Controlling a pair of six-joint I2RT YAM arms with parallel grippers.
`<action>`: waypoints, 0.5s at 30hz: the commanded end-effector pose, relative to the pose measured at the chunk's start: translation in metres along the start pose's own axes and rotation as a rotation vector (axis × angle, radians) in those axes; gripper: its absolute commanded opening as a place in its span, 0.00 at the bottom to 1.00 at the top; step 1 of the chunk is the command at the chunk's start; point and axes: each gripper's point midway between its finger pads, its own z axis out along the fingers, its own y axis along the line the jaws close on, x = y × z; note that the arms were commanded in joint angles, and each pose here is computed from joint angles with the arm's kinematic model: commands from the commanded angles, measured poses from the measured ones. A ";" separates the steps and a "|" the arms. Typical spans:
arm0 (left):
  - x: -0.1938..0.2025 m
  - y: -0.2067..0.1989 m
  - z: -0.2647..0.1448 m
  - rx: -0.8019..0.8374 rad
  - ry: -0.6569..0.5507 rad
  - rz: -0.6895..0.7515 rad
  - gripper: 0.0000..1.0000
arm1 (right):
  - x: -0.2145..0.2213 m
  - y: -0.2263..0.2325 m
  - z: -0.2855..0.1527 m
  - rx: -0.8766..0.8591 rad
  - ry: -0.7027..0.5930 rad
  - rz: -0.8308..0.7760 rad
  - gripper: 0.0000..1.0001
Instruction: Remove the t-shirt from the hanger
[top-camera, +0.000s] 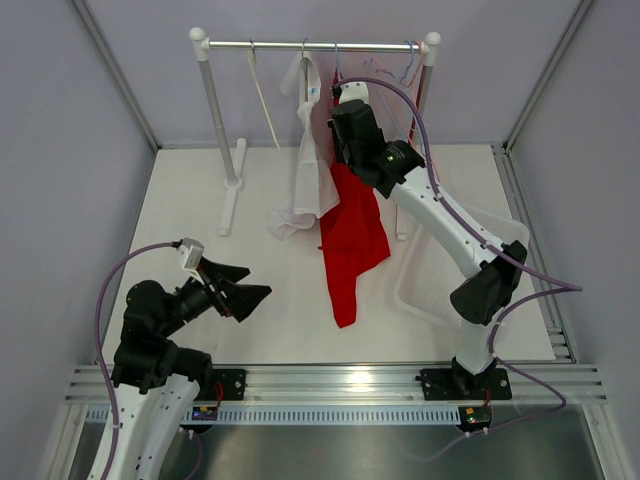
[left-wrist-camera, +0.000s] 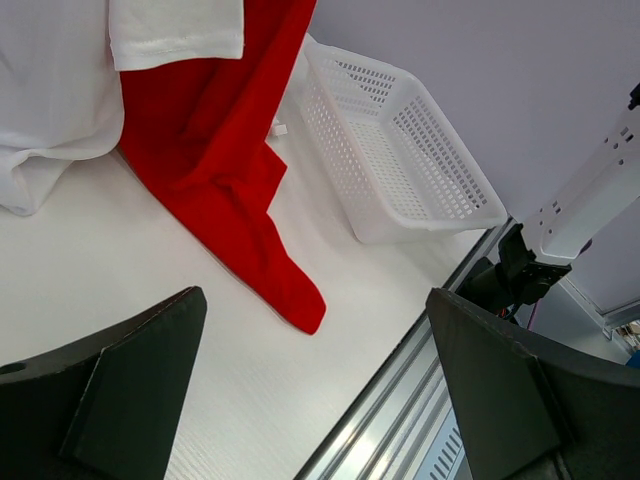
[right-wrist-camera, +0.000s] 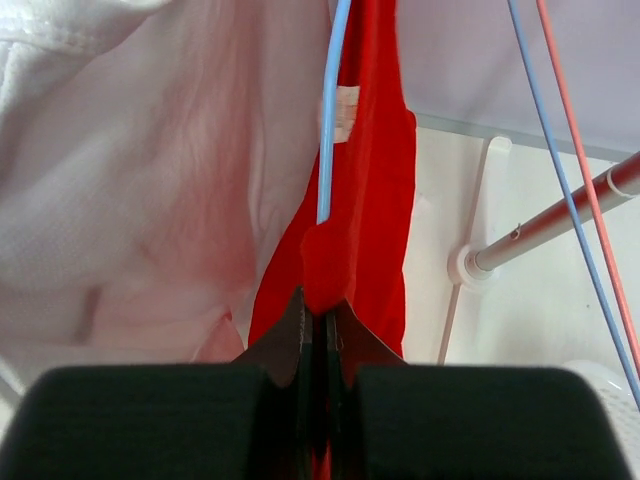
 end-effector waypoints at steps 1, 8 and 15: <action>-0.002 -0.005 0.000 0.032 -0.002 0.005 0.99 | -0.034 -0.010 -0.020 0.029 -0.095 0.018 0.00; -0.001 -0.004 0.002 0.029 0.007 -0.004 0.99 | -0.090 -0.023 -0.060 -0.017 -0.320 0.113 0.00; -0.014 -0.006 0.004 0.011 -0.005 -0.035 0.99 | -0.085 -0.033 -0.082 -0.038 -0.362 0.140 0.00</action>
